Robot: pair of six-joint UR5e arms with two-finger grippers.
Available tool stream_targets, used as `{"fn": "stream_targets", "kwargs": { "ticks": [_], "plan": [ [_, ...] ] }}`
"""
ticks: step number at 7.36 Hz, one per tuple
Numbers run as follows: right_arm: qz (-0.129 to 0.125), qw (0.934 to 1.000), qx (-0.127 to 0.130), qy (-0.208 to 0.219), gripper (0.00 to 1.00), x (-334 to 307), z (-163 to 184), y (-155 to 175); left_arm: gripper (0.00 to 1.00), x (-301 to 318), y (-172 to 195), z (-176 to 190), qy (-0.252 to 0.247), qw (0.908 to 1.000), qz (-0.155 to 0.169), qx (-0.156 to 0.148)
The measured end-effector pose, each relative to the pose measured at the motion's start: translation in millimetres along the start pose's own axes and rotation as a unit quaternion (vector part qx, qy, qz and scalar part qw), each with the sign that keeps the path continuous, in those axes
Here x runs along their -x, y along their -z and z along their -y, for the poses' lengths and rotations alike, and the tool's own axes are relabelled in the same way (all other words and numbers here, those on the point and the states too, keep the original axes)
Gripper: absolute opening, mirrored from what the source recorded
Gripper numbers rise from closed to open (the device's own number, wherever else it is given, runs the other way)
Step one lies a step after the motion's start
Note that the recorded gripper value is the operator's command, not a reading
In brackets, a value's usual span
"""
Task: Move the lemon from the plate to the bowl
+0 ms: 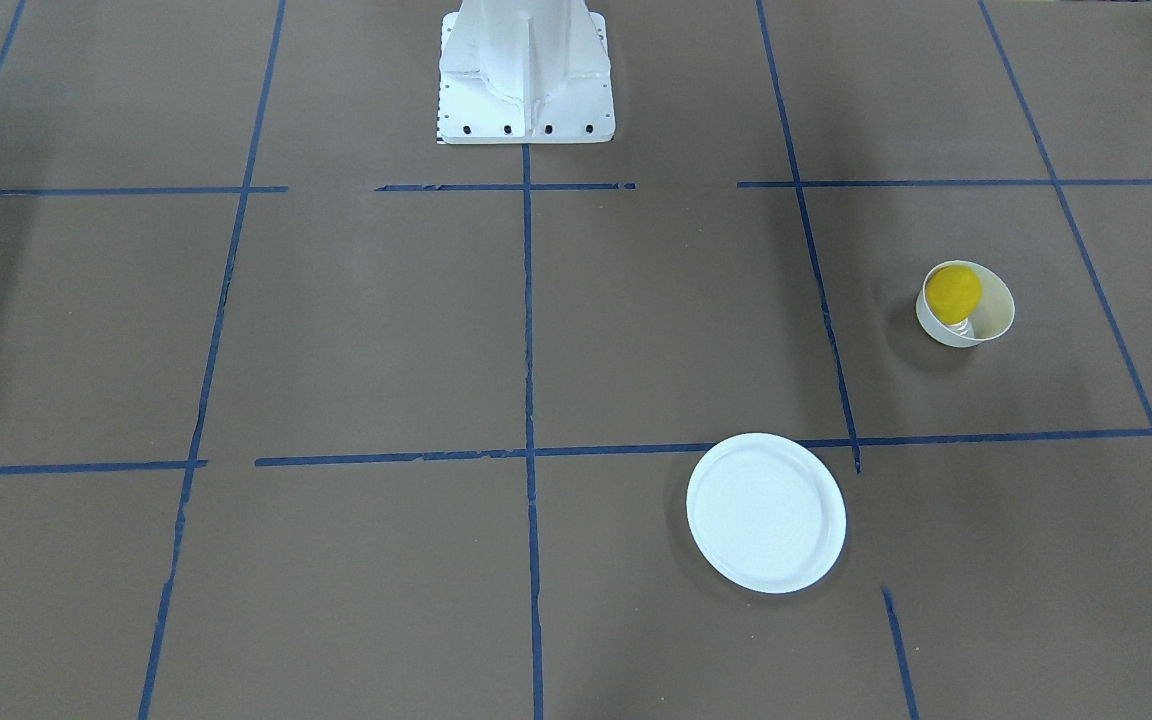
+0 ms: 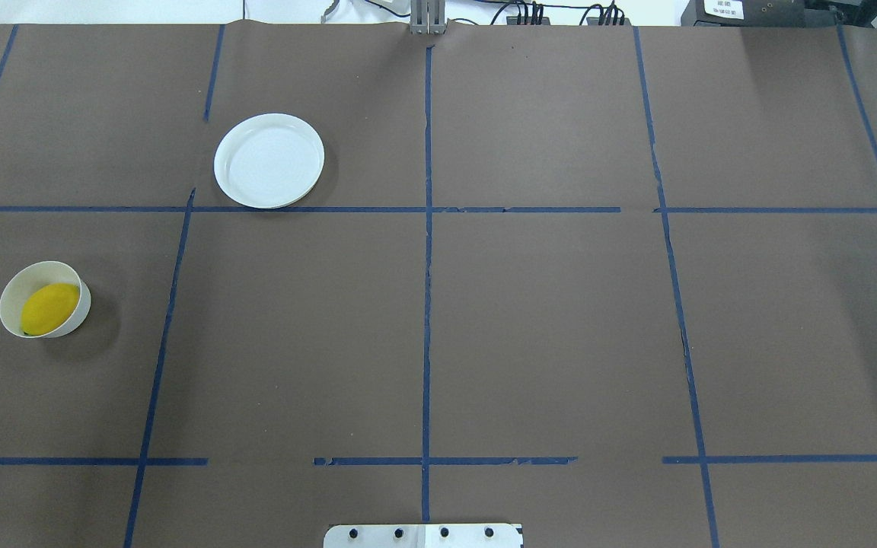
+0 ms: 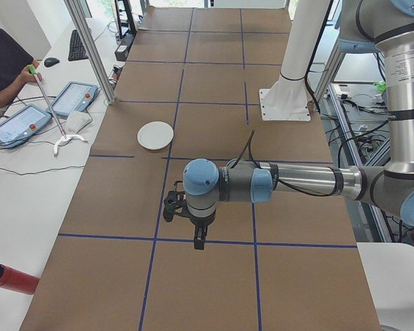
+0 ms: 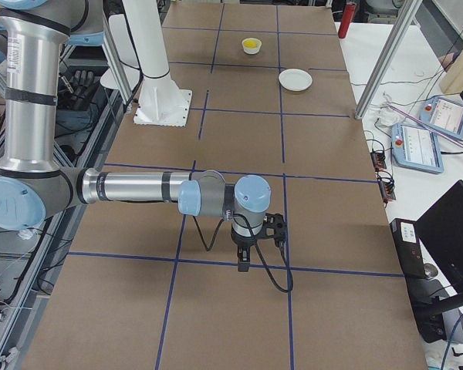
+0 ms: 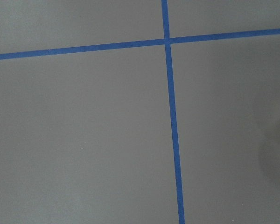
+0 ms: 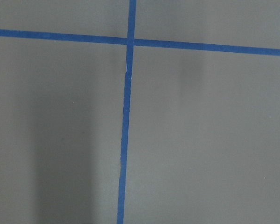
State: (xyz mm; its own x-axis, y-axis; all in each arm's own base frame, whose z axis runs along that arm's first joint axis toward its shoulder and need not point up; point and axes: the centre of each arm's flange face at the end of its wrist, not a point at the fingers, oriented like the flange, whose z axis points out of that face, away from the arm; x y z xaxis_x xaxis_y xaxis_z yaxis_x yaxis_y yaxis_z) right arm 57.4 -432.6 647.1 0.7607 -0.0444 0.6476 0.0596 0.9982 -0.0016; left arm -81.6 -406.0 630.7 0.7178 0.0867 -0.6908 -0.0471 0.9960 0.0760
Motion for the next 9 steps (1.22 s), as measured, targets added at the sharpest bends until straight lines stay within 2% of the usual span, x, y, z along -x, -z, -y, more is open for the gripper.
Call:
{"fn": "stream_targets", "kwargs": {
  "ticks": [9],
  "plan": [
    [0.000, 1.0000, 0.000, 0.000, 1.00, 0.0, 0.0, 0.0, 1.00, -0.1, -0.9, -1.3, 0.001, 1.0000, 0.000, 0.002]
  ]
}}
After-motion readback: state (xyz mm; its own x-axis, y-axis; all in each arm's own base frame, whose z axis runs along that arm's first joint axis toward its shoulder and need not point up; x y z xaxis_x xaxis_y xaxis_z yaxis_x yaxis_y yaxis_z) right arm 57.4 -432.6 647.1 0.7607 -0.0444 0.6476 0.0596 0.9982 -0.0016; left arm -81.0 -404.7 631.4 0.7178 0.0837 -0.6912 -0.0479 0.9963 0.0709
